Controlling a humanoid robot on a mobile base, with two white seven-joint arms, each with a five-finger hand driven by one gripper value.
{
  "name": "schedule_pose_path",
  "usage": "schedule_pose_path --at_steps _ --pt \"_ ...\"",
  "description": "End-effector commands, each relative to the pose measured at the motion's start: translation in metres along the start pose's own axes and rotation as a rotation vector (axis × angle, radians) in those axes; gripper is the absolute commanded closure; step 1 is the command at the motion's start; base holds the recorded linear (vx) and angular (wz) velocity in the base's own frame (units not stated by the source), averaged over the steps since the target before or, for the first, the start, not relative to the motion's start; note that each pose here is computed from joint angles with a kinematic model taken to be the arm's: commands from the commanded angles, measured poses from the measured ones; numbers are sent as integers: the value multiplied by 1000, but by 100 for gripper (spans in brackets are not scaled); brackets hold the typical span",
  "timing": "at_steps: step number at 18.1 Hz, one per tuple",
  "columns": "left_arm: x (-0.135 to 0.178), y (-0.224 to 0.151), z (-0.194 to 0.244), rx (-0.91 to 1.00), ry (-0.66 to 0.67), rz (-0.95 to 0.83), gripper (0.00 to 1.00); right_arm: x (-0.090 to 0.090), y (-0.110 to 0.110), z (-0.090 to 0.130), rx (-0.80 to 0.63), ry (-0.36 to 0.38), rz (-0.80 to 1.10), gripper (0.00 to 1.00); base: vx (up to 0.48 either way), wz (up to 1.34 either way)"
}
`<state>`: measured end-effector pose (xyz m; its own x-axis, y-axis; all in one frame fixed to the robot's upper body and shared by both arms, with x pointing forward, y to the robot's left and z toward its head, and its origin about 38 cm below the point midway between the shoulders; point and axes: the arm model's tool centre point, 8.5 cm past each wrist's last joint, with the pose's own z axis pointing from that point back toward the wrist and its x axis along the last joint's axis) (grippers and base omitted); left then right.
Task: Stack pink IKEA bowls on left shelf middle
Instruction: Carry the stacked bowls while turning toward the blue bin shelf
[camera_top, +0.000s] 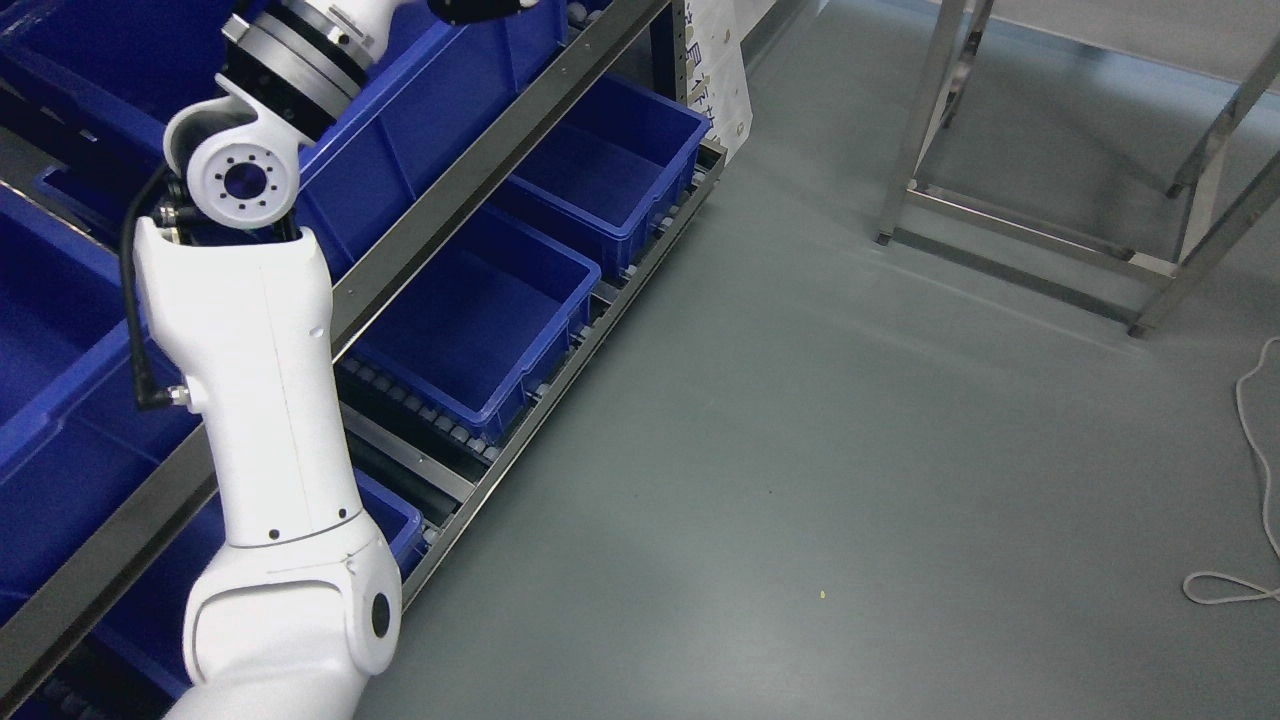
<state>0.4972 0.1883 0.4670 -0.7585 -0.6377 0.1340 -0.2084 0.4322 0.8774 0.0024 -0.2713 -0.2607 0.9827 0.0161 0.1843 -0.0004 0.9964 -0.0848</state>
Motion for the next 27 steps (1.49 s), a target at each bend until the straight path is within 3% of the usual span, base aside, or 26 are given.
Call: schedule_pose_path --at_steps 1,13,19,21,25,27 --pt "-9 21 3 4 47 -52 98 -1 -11 0 -17 7 1 0 23 142" --pt "-19 27 7 9 111 -22 98 -1 -11 0 -17 7 1 0 -6 501" --pt "-37 14 17 -163 237 -5 97 -1 -11 0 -17 7 1 0 18 558" --pt "-38 -5 18 -229 250 3 97 -1 -11 0 -17 7 1 0 26 424" --pt "-35 -99 24 -415 243 89 96 -1 -11 0 -17 7 1 0 31 279" --pt "-36 -118 25 -461 250 110 96 -1 -11 0 -17 7 1 0 23 181"
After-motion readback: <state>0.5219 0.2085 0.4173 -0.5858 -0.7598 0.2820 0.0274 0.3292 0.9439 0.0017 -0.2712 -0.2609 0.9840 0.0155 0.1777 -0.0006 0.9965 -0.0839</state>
